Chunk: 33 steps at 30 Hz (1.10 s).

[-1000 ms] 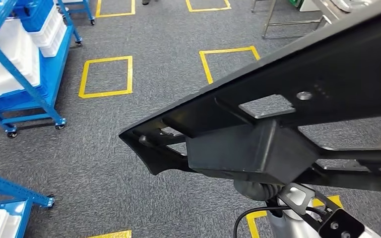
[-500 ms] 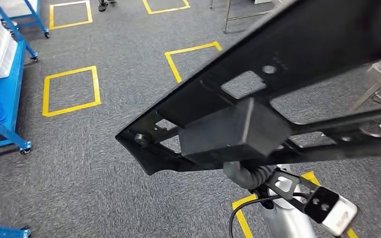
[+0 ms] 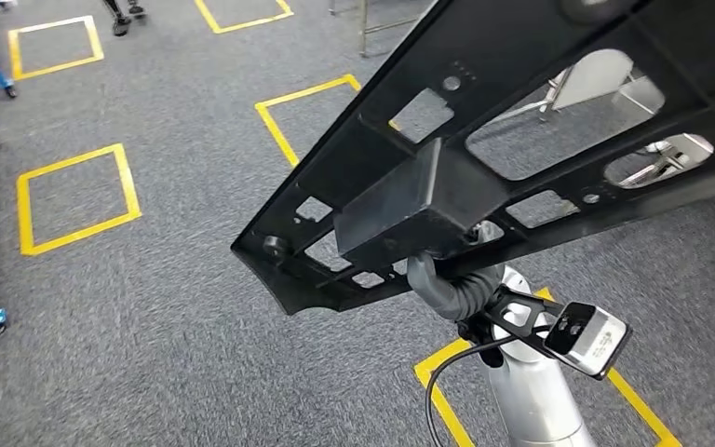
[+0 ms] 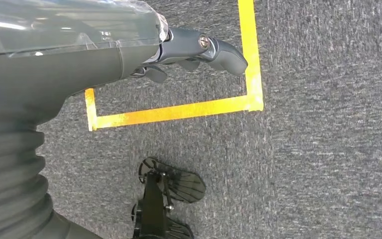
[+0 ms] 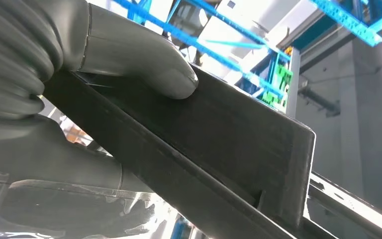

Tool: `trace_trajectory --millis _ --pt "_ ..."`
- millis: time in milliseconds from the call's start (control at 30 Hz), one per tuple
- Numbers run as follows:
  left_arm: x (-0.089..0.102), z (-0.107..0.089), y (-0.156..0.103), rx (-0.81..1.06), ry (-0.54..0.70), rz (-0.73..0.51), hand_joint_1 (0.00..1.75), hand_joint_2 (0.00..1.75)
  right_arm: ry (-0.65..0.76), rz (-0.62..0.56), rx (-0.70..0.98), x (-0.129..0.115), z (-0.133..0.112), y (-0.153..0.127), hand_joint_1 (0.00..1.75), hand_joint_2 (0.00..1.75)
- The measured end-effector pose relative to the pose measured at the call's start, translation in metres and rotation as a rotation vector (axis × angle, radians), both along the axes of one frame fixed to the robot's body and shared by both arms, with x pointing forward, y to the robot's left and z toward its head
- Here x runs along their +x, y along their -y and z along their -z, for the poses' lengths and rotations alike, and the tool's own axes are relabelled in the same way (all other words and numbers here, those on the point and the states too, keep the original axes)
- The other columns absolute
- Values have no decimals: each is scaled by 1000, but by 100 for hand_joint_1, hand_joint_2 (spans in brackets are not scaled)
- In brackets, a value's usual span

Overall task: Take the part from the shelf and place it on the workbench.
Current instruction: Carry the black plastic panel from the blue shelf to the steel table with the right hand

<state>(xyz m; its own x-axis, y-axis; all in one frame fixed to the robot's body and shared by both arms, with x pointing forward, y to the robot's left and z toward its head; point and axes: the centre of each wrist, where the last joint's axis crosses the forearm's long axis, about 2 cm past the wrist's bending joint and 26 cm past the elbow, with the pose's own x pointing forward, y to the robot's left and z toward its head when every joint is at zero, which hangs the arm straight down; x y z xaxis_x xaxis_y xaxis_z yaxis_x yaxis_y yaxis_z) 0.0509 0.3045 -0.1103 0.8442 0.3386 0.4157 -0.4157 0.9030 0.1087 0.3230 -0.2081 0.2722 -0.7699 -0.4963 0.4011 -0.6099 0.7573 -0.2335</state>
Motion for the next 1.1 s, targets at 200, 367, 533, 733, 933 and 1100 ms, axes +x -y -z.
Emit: trace_trajectory --millis 200,367,533,733,933,1100 --pt "-3 0 -2 2 -3 -19 0 175 7 -9 10 -2 -2 -2 175 175" --pt "-6 1 -6 9 -7 -37 0 175 0 -10 17 -8 2 -2 175 175" --pt "-5 0 -9 11 -4 -50 0 175 -4 -14 26 -12 5 -2 175 175" --pt "-6 0 -9 11 -7 -50 0 175 0 -19 28 -16 5 -3 175 175" --pt "-5 0 -7 7 -5 -52 0 175 -8 -26 27 -19 8 -4 175 175" --pt "-2 0 -4 0 3 -56 0 175 -6 -34 26 -20 8 -5 175 175"
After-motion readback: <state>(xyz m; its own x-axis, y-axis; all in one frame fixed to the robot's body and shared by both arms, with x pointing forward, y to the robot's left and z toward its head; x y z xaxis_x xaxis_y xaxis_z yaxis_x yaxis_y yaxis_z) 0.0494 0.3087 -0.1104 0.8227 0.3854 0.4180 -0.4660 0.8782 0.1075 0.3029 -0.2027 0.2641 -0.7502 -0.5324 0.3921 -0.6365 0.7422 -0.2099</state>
